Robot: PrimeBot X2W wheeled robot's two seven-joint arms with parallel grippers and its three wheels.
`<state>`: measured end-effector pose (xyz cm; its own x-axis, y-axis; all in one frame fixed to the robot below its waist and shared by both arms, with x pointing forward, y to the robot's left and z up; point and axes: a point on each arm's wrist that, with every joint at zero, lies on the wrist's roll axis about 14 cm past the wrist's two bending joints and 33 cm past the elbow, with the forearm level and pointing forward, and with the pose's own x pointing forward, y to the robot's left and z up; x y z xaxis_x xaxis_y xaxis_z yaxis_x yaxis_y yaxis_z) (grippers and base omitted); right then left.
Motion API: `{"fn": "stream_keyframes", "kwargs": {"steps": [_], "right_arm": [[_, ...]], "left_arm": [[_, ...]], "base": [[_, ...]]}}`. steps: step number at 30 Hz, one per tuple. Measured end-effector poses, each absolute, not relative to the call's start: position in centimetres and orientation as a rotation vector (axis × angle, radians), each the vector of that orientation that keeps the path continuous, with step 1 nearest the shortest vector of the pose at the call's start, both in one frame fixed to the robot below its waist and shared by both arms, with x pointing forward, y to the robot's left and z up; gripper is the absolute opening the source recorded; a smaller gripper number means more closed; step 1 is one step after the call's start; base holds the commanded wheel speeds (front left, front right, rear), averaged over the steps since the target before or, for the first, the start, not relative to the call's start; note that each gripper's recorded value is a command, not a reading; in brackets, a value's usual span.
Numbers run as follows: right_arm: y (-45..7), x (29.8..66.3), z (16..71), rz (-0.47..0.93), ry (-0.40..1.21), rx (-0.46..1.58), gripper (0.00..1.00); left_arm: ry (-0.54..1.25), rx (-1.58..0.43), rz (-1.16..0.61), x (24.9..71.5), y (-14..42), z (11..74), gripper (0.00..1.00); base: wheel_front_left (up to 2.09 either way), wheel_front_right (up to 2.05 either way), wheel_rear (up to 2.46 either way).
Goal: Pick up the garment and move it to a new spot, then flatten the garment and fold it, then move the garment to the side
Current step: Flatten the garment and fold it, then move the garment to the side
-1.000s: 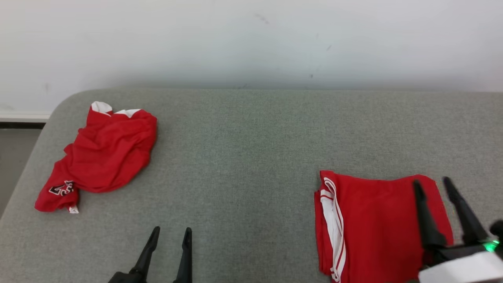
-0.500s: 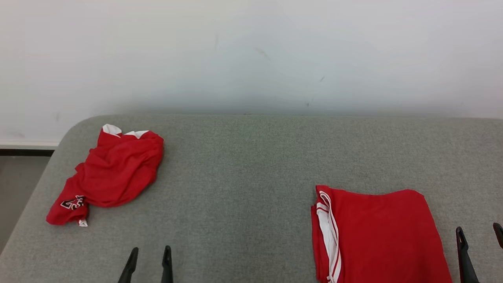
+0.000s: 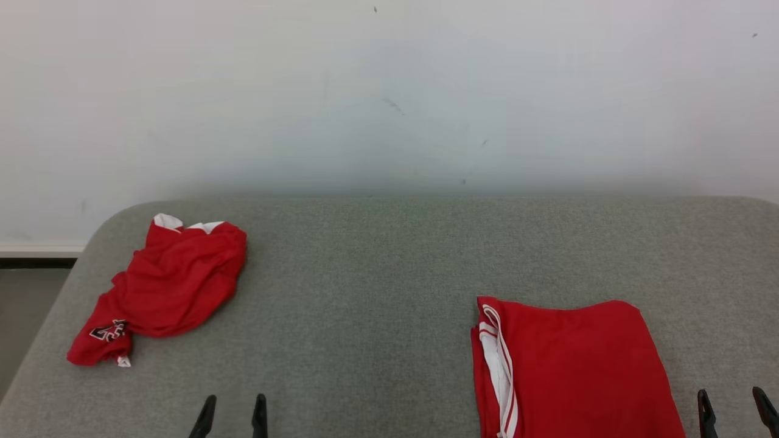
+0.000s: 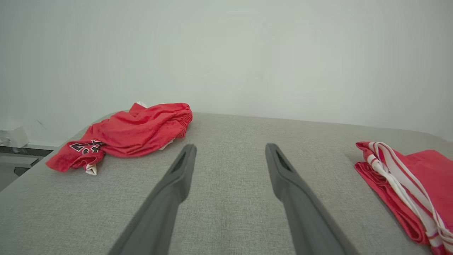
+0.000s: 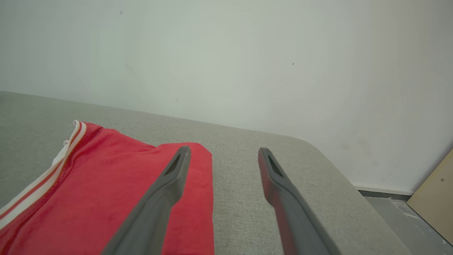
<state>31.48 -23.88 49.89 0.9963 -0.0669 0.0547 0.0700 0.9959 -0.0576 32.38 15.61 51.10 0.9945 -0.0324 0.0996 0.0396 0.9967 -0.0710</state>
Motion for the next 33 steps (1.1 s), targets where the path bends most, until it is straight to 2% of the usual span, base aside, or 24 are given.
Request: {"fn": "stream_keyframes", "kwargs": {"steps": [14,20,23,24,33], "right_arm": [[-23.1,31.8,49.1,-0.047,-0.028,-0.05,1.0],[-23.5,33.1,48.7,-0.085,-0.032,0.107,1.0],[-23.5,34.3,47.0,-0.065,0.093,0.213,1.0],[-23.8,35.3,46.3,-0.04,0.191,0.259,1.0],[-23.7,37.1,43.4,0.114,0.546,0.238,1.0]], "left_arm": [[-0.084,-0.082,-0.039,32.2,15.3,50.7,1.0],[-0.075,-0.084,-0.048,32.5,15.1,50.4,1.0],[-0.064,-0.086,-0.06,32.7,14.6,50.2,1.0],[-0.053,-0.088,-0.071,32.9,14.4,49.9,1.0],[-0.02,-0.072,-0.104,34.7,13.8,48.8,1.0]], "base": [[0.0,0.0,0.0],[0.0,0.0,0.0],[0.0,0.0,0.0],[0.0,0.0,0.0],[0.0,0.0,0.0]]}}
